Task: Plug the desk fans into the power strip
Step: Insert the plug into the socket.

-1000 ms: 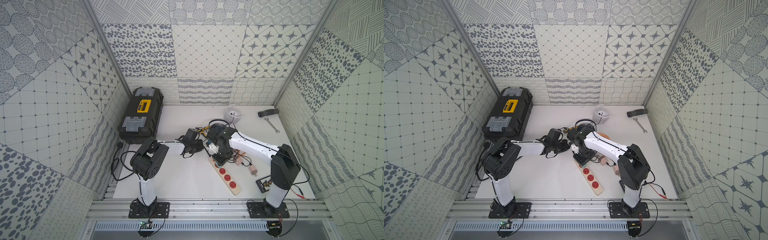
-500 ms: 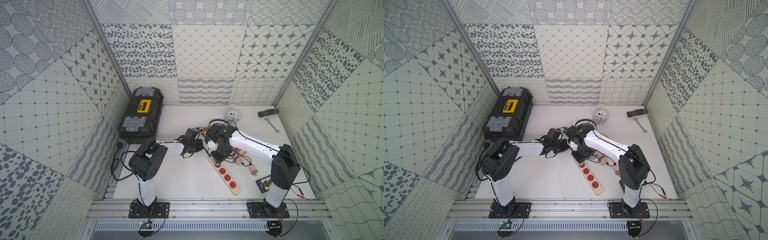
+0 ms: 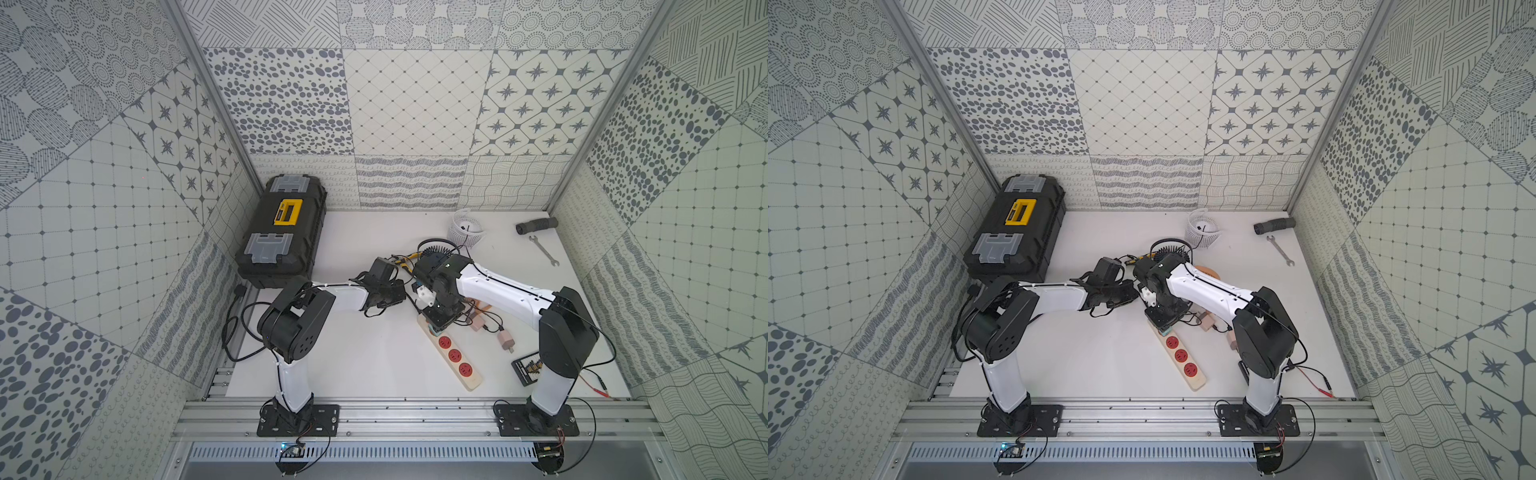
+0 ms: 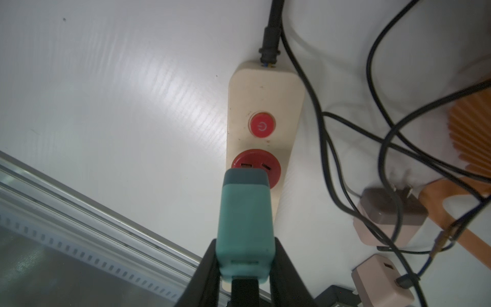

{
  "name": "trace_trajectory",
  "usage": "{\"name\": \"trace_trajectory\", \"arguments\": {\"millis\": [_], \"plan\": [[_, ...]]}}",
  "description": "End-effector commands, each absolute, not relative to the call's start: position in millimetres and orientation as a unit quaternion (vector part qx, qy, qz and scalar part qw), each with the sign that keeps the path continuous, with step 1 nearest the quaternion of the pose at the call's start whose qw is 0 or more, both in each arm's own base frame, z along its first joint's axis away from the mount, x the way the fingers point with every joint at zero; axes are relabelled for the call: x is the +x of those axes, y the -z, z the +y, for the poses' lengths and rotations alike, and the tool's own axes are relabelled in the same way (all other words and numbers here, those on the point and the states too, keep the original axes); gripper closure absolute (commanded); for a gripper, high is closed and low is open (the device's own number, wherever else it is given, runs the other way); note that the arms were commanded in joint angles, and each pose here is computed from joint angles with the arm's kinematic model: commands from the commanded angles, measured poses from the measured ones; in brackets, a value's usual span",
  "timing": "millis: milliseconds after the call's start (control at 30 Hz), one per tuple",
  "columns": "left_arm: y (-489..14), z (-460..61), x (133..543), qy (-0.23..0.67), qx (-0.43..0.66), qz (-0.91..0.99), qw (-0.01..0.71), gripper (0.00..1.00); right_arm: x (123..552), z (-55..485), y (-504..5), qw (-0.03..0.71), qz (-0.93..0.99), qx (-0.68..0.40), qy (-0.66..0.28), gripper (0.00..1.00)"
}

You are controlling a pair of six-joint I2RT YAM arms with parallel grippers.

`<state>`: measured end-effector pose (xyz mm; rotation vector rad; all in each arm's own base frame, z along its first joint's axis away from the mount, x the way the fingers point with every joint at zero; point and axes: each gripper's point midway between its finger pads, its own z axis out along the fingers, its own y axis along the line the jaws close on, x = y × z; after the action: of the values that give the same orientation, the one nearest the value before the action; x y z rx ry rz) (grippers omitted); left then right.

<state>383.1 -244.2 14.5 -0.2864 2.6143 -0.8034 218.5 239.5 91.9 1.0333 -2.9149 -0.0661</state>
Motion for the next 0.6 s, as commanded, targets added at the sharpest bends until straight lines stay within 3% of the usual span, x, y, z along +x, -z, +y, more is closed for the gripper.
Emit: {"name": "trace_trajectory", "arguments": {"millis": [0, 233, 333, 567], "plan": [[-20, -239, 385, 0.283, -0.100, 0.932, 0.201, 1.00, 218, 239, -76, 0.037, -0.943, 0.330, 0.015, 0.93], [-23, -241, 385, 0.290, -0.098, 0.930, 0.203, 1.00, 221, 234, -64, 0.044, -0.946, 0.321, -0.006, 0.94], [-28, -243, 386, 0.300, -0.095, 0.926, 0.207, 1.00, 224, 232, -56, 0.045, -0.951, 0.304, -0.024, 1.00], [-41, -239, 382, 0.303, -0.081, 0.921, 0.232, 0.91, 229, 237, -35, 0.030, -0.955, 0.292, -0.039, 1.00]]}}
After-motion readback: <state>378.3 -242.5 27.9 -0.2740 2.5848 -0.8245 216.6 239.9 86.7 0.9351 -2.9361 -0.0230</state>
